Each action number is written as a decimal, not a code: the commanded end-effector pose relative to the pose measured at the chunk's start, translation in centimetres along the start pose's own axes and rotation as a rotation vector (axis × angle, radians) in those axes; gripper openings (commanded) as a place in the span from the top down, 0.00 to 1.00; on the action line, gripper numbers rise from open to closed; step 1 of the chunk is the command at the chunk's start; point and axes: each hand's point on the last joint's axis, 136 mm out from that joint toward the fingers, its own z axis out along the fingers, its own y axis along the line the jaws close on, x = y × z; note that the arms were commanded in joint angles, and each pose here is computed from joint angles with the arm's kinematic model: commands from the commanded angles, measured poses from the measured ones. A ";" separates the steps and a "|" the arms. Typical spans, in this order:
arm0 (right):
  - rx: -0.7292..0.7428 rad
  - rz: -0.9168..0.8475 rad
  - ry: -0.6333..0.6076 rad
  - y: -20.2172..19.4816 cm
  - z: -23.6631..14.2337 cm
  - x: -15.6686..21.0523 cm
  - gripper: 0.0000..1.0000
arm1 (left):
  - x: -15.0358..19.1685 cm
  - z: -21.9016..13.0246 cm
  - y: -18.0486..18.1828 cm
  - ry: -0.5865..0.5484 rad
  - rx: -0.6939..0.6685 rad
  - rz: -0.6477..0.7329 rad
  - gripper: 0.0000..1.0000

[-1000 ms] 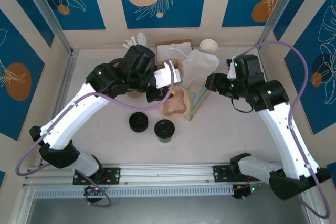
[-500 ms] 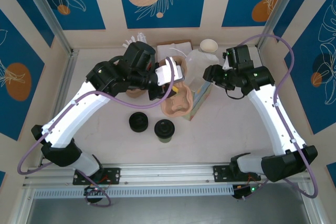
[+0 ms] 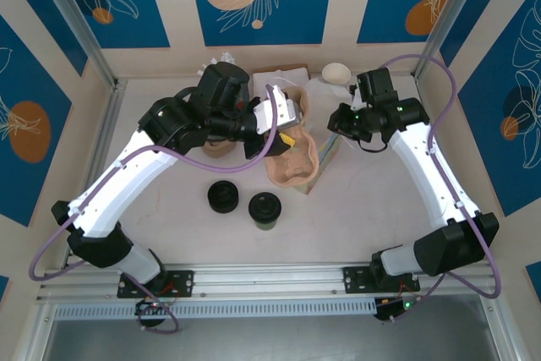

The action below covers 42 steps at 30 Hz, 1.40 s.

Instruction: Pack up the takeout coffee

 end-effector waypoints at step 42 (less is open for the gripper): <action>-0.190 -0.267 0.125 1.4 -5.3 6.0 0.87 | 1.0 8.6 1.6 0.004 0.261 -0.377 0.63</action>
